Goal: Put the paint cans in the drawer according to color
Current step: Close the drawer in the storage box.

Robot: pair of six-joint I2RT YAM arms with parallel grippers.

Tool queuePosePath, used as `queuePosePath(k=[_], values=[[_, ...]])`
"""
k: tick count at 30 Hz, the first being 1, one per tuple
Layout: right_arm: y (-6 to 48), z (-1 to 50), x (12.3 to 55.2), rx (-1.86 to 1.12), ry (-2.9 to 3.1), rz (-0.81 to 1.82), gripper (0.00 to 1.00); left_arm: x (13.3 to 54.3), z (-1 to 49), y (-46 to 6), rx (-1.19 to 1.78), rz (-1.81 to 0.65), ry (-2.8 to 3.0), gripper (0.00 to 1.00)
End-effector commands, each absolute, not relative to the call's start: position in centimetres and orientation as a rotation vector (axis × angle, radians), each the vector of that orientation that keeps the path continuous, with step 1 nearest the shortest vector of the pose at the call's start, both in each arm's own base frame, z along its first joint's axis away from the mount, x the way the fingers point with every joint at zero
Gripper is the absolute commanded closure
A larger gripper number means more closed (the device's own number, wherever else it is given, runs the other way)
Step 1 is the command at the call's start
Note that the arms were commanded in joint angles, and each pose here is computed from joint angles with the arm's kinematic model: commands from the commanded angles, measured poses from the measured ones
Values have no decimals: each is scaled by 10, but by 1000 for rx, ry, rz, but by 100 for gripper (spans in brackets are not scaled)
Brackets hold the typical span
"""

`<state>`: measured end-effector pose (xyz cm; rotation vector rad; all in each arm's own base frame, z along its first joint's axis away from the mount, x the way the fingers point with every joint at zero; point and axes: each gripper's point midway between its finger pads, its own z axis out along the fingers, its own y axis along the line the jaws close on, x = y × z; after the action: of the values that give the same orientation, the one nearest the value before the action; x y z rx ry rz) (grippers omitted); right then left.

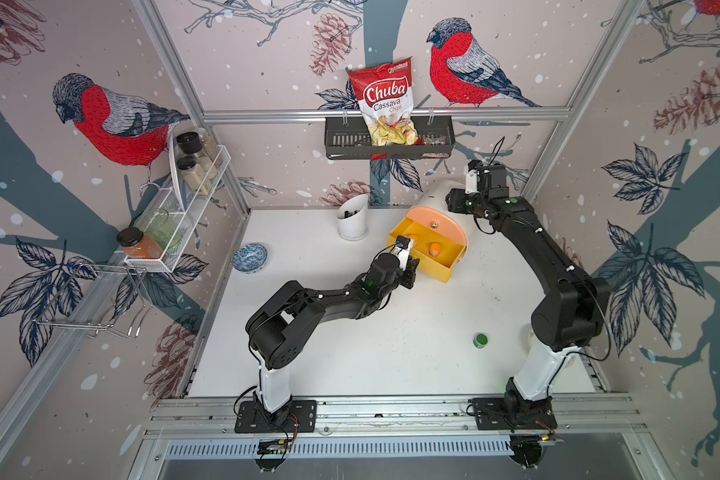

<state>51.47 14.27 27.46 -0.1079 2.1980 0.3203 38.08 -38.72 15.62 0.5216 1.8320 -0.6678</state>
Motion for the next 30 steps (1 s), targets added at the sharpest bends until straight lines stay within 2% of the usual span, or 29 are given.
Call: queuePosePath(k=[1,10,30], values=[[145,252,503,-125,2292,329,41,385,168,-393,537,-684,1776,73],[146,245,498,-133,2311,321,41,395,173,-399,553,-689,1750,76],[151,225,491,-143,2358,322,42,427,173,-418,608,-686,1685,77]])
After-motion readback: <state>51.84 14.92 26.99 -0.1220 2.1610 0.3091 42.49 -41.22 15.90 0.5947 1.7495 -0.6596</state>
